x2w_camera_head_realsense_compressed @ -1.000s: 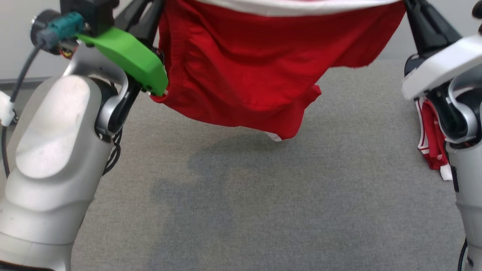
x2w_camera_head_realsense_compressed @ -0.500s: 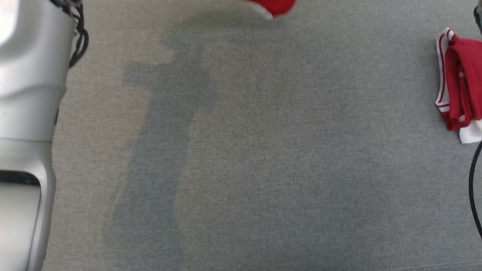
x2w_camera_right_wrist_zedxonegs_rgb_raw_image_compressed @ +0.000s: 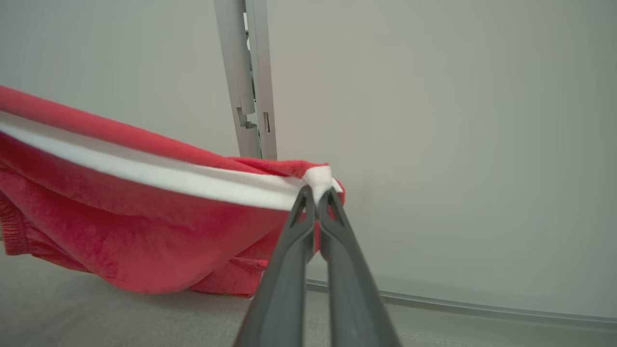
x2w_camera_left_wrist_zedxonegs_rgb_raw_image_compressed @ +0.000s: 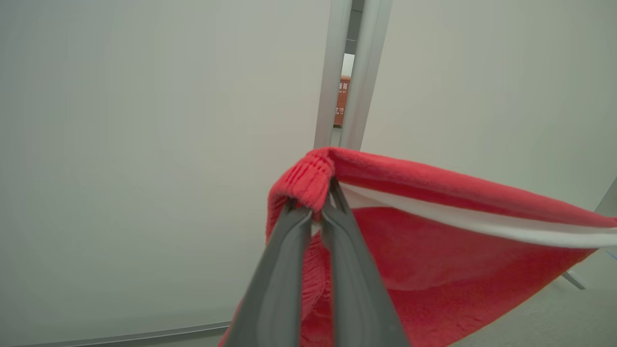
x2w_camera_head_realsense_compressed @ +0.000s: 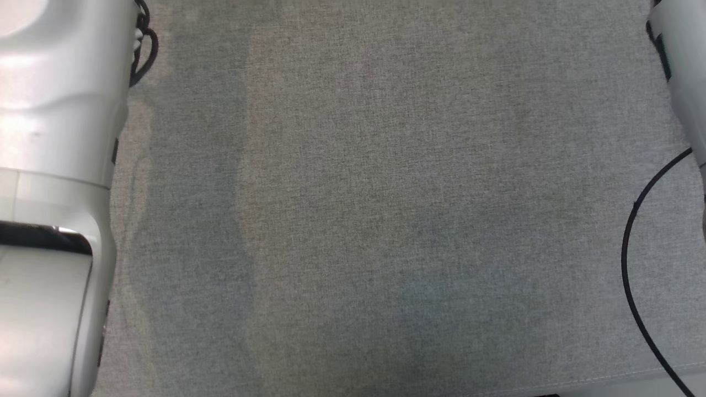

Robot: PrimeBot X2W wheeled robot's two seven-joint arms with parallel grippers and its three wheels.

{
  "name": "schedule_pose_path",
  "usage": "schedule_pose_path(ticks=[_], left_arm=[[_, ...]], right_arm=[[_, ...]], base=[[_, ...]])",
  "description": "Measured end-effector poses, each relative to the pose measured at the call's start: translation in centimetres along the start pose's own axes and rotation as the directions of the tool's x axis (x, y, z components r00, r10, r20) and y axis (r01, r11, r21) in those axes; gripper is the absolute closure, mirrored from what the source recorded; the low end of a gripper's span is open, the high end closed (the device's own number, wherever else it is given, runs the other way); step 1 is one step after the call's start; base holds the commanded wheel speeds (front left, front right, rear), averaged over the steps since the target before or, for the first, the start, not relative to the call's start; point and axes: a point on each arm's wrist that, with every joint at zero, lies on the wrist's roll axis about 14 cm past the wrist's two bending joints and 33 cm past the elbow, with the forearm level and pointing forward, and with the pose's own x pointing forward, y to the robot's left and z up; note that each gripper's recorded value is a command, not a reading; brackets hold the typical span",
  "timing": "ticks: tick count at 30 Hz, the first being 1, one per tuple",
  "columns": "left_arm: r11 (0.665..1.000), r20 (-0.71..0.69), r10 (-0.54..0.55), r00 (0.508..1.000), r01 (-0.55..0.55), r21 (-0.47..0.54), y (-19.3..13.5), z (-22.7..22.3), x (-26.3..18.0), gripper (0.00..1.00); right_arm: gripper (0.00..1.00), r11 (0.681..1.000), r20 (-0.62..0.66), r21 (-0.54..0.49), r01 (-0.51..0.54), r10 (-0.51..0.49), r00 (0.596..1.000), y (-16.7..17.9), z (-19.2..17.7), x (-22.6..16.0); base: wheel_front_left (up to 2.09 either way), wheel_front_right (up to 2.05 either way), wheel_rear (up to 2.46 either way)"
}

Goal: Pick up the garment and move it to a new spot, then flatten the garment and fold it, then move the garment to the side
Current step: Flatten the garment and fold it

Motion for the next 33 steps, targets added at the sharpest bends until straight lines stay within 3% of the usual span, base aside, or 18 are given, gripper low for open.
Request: schedule_pose_path(ticks=[5, 11, 17, 27, 31, 33], left_arm=[[0.999, -0.132, 0.014, 0.991, -0.018, -0.028, 0.8, -7.1, -3.5, 1.00], [1.000, -0.227, 0.007, 0.974, -0.010, -0.010, 0.8, -10.3, -8.5, 1.00], [0.999, -0.293, -0.006, 0.956, 0.021, 0.048, 0.6, -10.9, -13.5, 1.00], [0.982, -0.307, -0.066, 0.950, 0.117, 0.151, -1.1, -8.3, -18.5, 1.00], [0.968, -0.325, -0.102, 0.940, 0.169, 0.186, -2.2, -7.7, -20.6, 1.00], [0.957, -0.341, -0.122, 0.932, 0.201, 0.208, -2.7, -7.7, -21.9, 1.00]], right_arm=[[1.00, 0.999, -0.186, 0.023, -0.030, 0.033, 0.982, 1.3, -8.4, -3.0], [1.00, 0.997, -0.295, 0.031, -0.065, 0.071, 0.953, 1.9, -11.6, -7.3], [1.00, 0.990, -0.376, 0.017, -0.139, 0.135, 0.917, 2.9, -11.4, -10.7], [1.00, 0.979, -0.359, 0.000, -0.202, 0.188, 0.914, 3.5, -7.0, -13.5], [1.00, 0.973, -0.401, -0.009, -0.230, 0.207, 0.893, 4.1, -6.7, -15.1], [1.00, 0.970, -0.460, -0.004, -0.243, 0.215, 0.862, 4.4, -7.5, -16.5]], base=[[0.00, 0.00, 0.00], [0.00, 0.00, 0.00], [0.00, 0.00, 0.00], [0.00, 0.00, 0.00], [0.00, 0.00, 0.00], [0.00, 0.00, 0.00]])
